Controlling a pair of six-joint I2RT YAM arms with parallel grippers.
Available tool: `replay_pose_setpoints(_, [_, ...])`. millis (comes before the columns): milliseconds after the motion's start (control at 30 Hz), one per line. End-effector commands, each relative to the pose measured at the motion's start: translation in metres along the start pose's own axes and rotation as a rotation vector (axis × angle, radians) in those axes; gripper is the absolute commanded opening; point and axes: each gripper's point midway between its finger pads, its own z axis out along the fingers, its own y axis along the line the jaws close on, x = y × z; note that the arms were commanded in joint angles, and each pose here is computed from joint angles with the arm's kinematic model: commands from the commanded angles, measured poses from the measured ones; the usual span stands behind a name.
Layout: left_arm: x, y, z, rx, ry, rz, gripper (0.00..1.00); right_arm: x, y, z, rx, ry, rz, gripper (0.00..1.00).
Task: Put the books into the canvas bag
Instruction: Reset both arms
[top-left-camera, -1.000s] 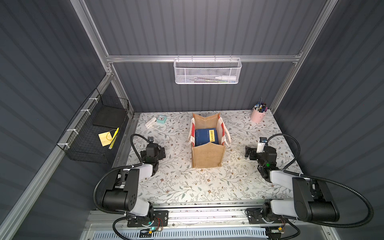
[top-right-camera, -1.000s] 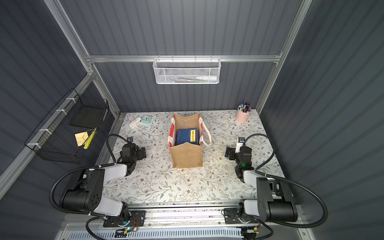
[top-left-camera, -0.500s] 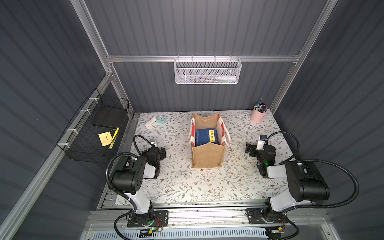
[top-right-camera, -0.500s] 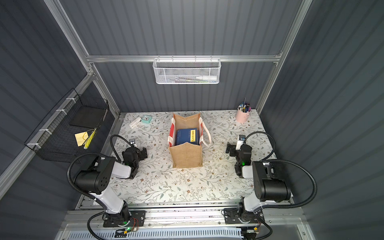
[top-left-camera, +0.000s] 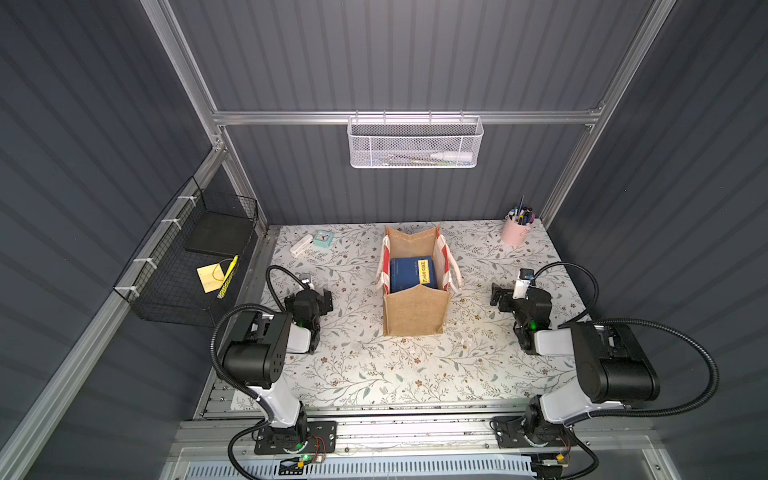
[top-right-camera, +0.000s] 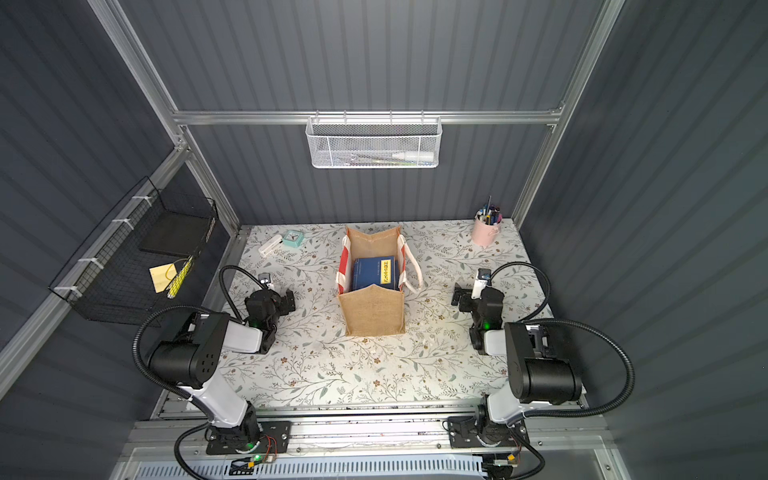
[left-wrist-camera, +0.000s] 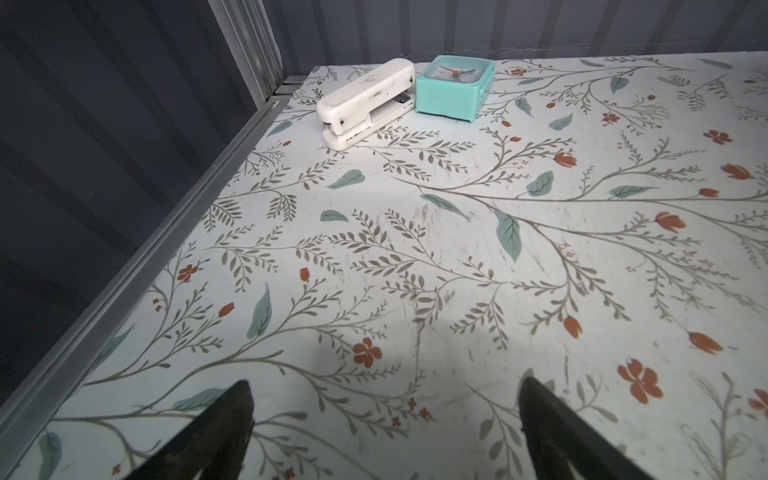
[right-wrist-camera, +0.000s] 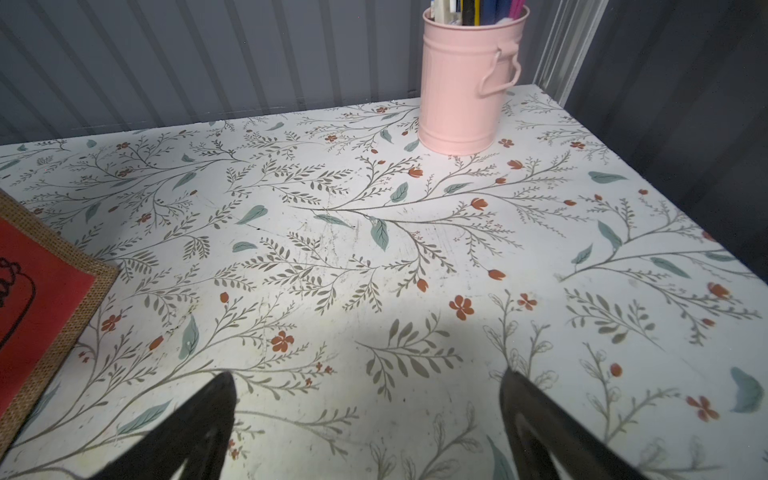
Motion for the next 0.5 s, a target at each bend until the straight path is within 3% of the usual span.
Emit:
replay_pose_setpoints(0, [-0.0067, 0.0008, 0.0015, 0.003, -0.016, 0.009, 0.99, -0.0071, 0.0016, -0.0008, -0.007, -0.021, -0.01, 0.99])
replay_pose_setpoints(467, [-0.0069, 0.001, 0.0013, 0.001, -0.017, 0.009, 0.99, -0.0055, 0.0068, 0.0031, -0.01, 0.003, -0.036, 0.99])
